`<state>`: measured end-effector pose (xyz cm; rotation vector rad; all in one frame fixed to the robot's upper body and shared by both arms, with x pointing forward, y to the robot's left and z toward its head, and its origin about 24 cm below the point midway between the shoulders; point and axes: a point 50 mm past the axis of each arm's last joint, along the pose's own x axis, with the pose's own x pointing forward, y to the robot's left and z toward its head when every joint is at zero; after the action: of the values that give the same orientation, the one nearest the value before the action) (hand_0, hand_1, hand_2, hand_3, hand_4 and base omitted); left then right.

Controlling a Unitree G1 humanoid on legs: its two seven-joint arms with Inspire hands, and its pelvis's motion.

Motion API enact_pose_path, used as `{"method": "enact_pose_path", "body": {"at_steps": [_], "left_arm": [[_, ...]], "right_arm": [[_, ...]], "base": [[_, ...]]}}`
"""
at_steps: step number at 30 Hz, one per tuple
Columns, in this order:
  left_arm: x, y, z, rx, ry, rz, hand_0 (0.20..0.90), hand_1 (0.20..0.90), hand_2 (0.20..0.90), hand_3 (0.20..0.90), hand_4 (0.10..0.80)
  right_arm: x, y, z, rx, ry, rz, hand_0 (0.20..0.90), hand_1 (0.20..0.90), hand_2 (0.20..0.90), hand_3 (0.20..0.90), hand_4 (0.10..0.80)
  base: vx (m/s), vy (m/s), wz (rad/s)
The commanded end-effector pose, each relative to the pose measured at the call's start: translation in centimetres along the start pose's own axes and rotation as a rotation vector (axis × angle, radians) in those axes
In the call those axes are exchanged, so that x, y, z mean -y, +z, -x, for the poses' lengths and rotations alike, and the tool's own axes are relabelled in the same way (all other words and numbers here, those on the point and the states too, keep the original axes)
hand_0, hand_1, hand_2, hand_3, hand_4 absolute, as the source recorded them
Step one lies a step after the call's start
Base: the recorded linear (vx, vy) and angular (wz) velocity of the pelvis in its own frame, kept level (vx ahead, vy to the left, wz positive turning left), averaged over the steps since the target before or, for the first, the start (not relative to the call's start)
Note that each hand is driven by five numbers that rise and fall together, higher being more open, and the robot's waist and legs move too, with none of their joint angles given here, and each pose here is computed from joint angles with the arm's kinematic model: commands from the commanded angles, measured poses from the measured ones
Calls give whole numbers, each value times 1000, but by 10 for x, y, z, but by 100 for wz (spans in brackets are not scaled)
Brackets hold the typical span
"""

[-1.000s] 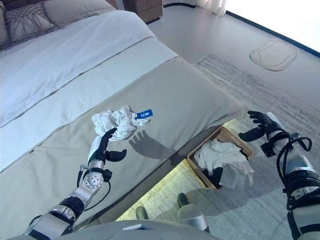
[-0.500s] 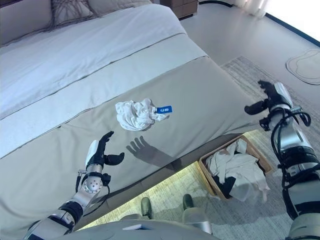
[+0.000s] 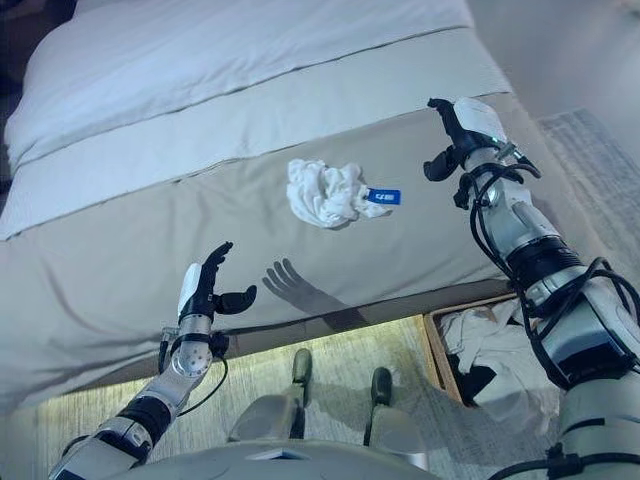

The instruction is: Pick up the clothes from the bed and place them into the basket

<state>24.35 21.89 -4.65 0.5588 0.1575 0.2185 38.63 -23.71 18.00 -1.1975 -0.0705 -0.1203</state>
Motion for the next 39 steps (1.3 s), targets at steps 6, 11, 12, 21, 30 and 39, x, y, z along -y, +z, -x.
{"method": "enact_pose_path", "body": {"at_steps": [6, 11, 12, 21, 30, 39], "left_arm": [[-19, 55, -29, 267, 69, 59, 900, 900, 900, 900, 800], [-29, 62, -28, 320, 145, 79, 900, 900, 900, 900, 800], [-32, 63, -28, 327, 158, 86, 900, 900, 900, 900, 800], [-39, 71, -27, 377, 168, 111, 900, 900, 900, 900, 800], [-33, 85, -28, 431, 160, 158, 900, 900, 900, 900, 800], [-39, 96, -28, 479, 192, 182, 900, 900, 900, 900, 800]], "right_arm": [[67, 37, -27, 67, -230, -38, 900, 900, 900, 900, 800], [87, 37, -29, 38, -306, -13, 900, 900, 900, 900, 800], [92, 37, -30, 27, -320, -11, 900, 900, 900, 900, 800], [114, 35, -33, -39, -350, 3, 900, 900, 900, 900, 800], [115, 32, -39, -107, -290, 32, 900, 900, 900, 900, 800], [74, 0, -36, -358, 96, 93, 900, 900, 900, 900, 800]], "base": [[-61, 19, 27], [-18, 23, 18], [-17, 11, 16], [19, 17, 15], [14, 18, 10], [0, -5, 7]]}}
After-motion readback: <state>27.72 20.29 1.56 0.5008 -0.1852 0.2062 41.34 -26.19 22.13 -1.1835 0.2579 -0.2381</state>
